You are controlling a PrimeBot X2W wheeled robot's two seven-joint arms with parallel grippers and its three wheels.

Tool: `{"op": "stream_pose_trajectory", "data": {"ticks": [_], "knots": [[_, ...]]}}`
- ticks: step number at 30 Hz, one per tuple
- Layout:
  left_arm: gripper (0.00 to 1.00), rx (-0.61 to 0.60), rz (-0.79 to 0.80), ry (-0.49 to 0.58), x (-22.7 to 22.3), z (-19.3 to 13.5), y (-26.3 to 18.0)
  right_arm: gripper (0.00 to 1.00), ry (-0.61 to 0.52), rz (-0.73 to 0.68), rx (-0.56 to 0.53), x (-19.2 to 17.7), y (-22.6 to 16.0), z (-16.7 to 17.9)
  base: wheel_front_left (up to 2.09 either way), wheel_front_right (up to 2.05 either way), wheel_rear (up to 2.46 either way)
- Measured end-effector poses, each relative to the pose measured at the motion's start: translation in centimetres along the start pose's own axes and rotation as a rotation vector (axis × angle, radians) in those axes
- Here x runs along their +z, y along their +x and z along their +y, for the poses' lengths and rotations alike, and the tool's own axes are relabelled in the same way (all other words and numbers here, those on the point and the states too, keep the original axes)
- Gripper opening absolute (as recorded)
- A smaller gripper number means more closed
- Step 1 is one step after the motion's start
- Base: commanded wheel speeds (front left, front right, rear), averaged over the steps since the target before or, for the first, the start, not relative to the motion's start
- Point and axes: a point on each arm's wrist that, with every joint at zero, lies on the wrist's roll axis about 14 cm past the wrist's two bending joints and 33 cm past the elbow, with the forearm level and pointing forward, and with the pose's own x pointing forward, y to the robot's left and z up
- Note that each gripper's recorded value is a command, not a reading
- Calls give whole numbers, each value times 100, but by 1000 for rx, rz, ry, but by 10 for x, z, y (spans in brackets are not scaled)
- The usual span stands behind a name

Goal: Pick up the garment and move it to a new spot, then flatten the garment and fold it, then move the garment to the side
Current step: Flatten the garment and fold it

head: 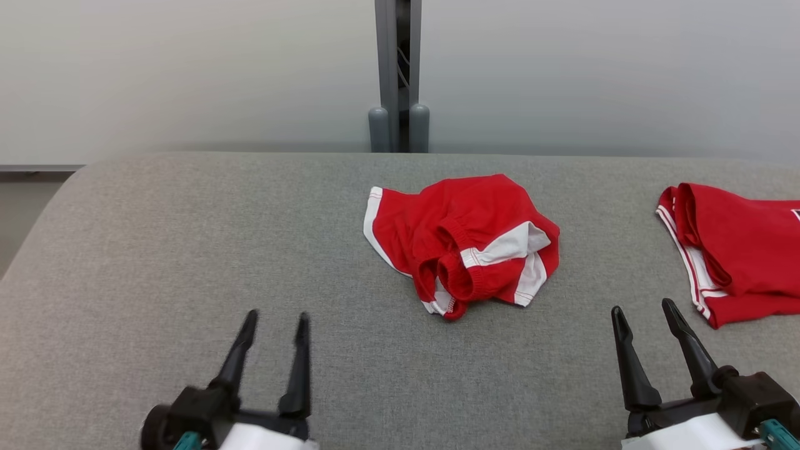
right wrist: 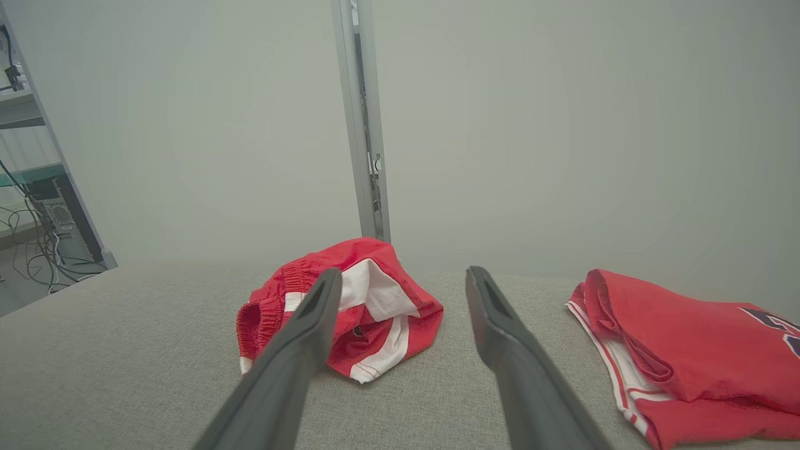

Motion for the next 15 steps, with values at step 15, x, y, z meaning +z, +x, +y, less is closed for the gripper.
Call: {"op": "stream_pose_trajectory", "data": {"ticks": [15], "knots": [[100,-453,146,-173,-34,-139,71,100,-15,31,-49,-12,14,-20,0,0,0]]}}
